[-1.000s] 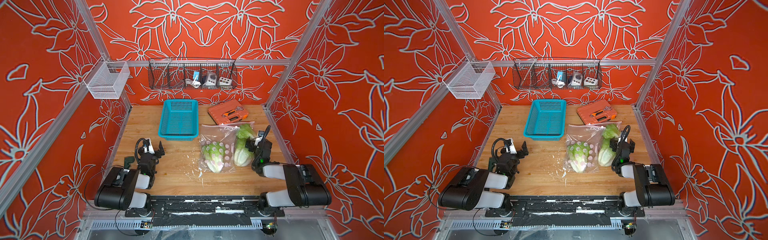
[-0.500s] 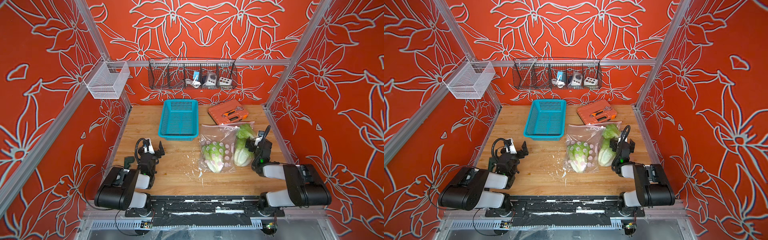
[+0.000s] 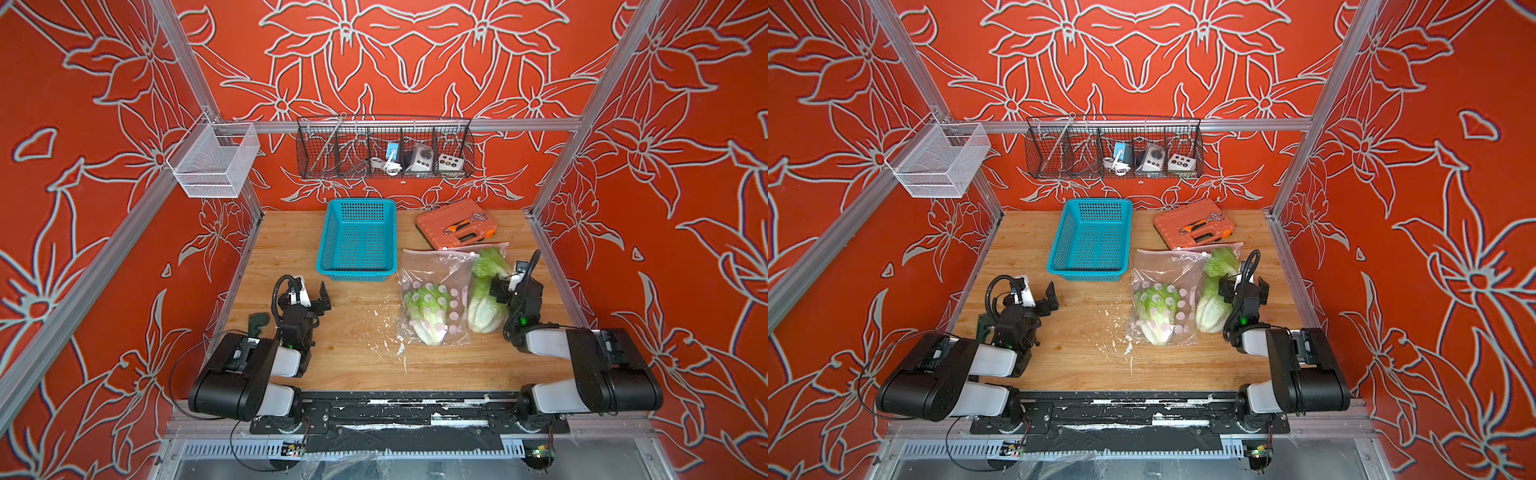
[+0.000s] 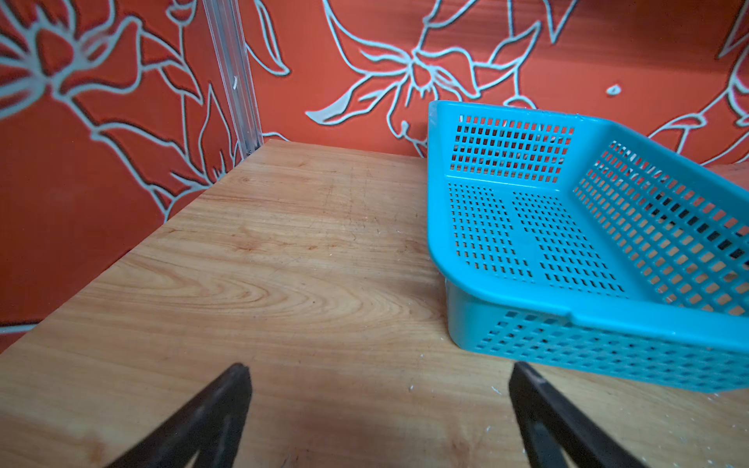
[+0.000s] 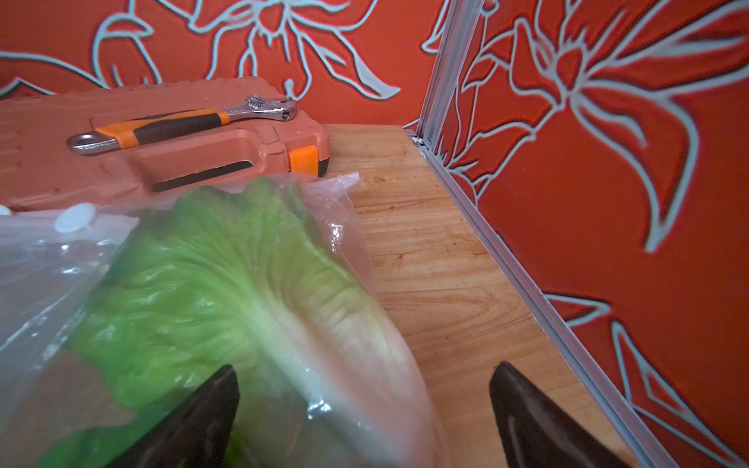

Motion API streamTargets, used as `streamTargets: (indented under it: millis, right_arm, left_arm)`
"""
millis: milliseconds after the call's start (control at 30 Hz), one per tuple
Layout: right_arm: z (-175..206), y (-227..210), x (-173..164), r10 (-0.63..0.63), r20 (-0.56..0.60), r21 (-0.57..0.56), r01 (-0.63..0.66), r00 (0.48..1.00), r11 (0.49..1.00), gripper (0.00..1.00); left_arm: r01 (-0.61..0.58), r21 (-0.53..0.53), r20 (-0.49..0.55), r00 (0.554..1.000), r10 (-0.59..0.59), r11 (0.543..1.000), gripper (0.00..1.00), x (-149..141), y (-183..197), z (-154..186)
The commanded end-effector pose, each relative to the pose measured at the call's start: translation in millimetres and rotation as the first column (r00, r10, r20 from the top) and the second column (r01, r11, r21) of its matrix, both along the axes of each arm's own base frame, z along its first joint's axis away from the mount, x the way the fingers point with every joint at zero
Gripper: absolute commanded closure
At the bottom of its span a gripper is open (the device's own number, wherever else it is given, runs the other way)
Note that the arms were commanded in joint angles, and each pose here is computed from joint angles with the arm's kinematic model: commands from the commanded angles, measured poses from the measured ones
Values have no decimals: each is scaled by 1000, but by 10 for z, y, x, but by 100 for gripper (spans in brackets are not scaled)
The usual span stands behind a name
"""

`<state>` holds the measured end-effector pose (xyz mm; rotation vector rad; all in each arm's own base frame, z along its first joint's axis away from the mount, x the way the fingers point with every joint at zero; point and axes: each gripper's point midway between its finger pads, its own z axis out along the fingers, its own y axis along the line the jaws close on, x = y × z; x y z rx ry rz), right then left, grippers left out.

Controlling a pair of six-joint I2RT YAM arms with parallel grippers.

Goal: Put the chinese cabbages into a zipper bag and zip it
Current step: Reset both arms

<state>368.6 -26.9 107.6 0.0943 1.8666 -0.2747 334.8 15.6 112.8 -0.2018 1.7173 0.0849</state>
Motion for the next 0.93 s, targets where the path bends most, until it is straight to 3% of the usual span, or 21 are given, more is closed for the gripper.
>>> streamTargets:
  millis: [0, 900]
  right_arm:
    - [-95, 38, 1, 30, -49, -16, -31, 998, 999, 1]
    - [-104, 38, -4, 30, -53, -17, -31, 998, 999, 1]
  left_arm:
    - [-7, 16, 16, 1000, 7, 1000, 2, 38, 7, 59]
    - [29, 39, 13, 999, -30, 999, 2, 55, -81, 66]
